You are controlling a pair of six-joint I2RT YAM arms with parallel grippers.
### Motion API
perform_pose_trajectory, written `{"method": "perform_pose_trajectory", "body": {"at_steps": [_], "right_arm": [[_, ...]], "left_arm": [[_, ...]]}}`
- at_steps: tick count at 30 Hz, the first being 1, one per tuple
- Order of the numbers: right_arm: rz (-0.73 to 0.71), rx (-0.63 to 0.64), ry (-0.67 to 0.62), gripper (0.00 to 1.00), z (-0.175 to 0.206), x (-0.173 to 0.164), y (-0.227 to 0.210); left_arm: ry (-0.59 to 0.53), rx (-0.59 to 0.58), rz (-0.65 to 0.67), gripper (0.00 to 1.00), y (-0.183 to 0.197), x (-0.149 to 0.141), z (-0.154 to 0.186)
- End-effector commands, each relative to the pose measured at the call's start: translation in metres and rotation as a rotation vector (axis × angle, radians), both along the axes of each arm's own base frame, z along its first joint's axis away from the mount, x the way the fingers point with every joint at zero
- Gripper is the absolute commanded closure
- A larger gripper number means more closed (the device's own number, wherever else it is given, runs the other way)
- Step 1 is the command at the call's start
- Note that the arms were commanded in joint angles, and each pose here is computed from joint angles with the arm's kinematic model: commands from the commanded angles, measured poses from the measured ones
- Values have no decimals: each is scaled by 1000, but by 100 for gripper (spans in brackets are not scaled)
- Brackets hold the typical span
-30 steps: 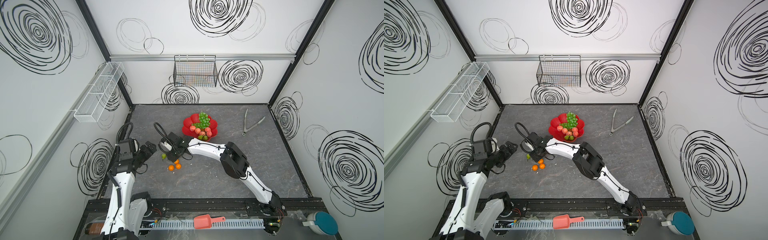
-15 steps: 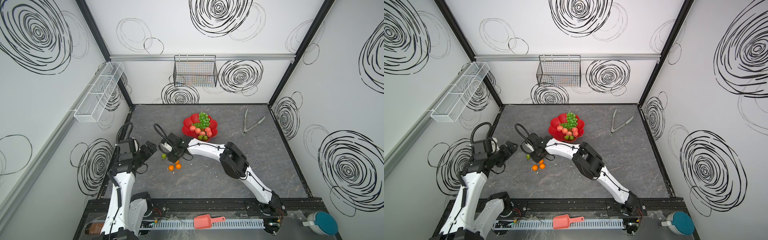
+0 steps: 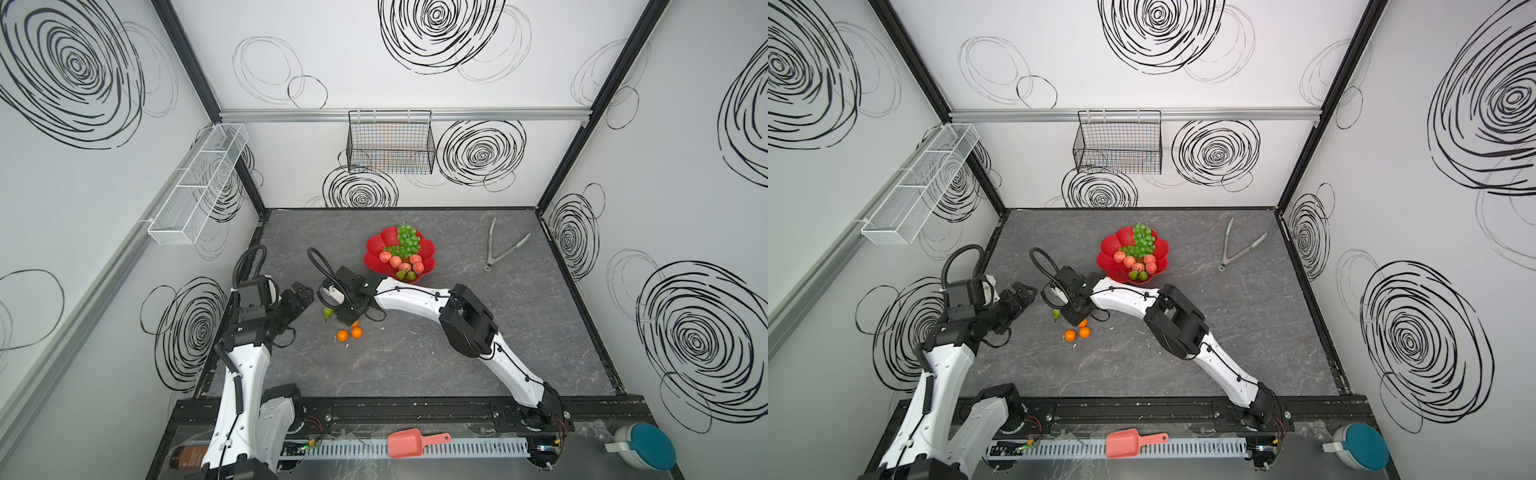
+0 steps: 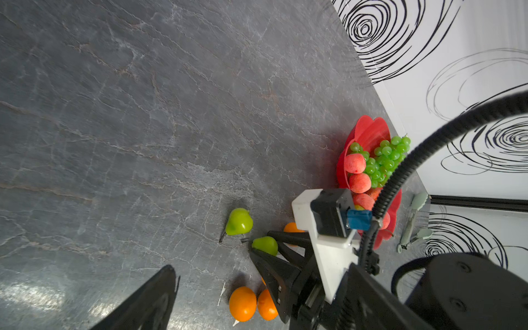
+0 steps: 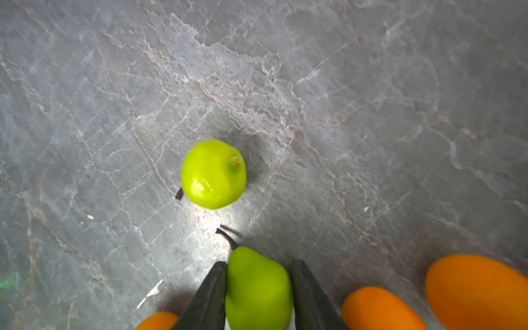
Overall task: Arrange fruit in a fruit bowl
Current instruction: Pick up the fruit from the middle-left of the table.
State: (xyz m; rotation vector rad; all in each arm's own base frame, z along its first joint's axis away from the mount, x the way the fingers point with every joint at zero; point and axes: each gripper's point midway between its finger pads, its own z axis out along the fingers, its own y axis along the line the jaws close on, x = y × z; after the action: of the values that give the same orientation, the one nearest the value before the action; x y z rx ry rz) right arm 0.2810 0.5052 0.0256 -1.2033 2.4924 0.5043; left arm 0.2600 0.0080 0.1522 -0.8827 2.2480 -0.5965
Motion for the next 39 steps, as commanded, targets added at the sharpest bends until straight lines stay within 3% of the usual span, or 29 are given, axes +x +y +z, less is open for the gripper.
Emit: {"method": "perform_pose_trajectory", "body": {"at_steps": [1,21,39], "right_arm": [[-7,21,-13,61,19,-4,-2],[-105,163,-29,63,88,22,-23],[-284,203,-44,63,108,44,-122]], "left_arm": [[-52,-5,-47,4,-8,7,5],[-138,-5,-223,4,-50,18,22],[-172,-7,-418,4,-137,23,22]]}}
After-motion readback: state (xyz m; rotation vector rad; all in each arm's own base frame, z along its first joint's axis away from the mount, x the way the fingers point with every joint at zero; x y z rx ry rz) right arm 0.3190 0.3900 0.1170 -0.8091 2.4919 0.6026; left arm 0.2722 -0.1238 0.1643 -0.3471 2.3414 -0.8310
